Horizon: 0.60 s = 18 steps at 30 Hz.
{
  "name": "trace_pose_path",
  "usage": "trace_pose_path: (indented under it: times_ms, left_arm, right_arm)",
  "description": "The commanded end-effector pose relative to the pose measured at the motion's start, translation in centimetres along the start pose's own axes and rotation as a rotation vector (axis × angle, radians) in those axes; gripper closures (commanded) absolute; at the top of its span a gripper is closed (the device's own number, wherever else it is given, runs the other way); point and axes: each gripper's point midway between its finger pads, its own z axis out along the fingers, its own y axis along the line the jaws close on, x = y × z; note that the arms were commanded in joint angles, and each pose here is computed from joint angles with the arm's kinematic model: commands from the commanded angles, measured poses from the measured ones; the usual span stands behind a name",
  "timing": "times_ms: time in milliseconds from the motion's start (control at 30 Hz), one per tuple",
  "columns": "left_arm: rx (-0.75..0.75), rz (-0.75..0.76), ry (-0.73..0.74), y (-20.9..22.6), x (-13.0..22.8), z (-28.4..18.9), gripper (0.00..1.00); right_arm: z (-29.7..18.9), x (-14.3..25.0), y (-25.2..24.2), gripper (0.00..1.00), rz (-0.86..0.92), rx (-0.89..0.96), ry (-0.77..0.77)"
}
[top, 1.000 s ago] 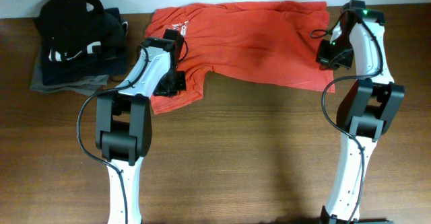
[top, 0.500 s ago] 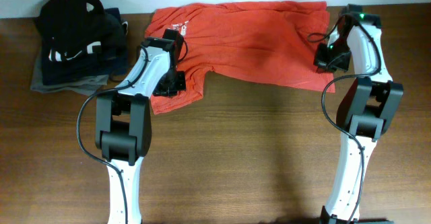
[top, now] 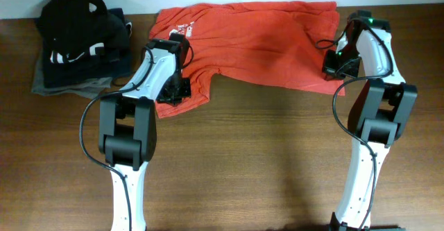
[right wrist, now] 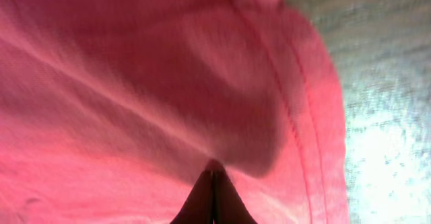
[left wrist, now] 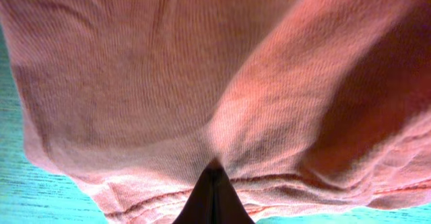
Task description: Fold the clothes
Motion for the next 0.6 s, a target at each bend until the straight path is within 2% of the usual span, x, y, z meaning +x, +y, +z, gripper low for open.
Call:
trace_pose_path:
  times_ms: [0, 267, 567]
  left_arm:
    - [-0.016, 0.012, 0.151, 0.5, 3.2, 3.6, 0.99]
    - [-0.028, -0.013, 0.269, 1.1, 7.2, 6.8, 0.99]
    - [0.005, -0.039, 0.389, 0.8, 10.5, 7.4, 0.99]
  right_arm:
    - [3.5, 3.2, -2.8, 0.96, 0.005, 0.137, 0.147]
    - [2.9, 4.5, -4.9, 0.96, 0.041, 0.243, 0.196]
    - [1.9, 6.1, -8.6, 0.96, 0.17, 0.252, 0.268]
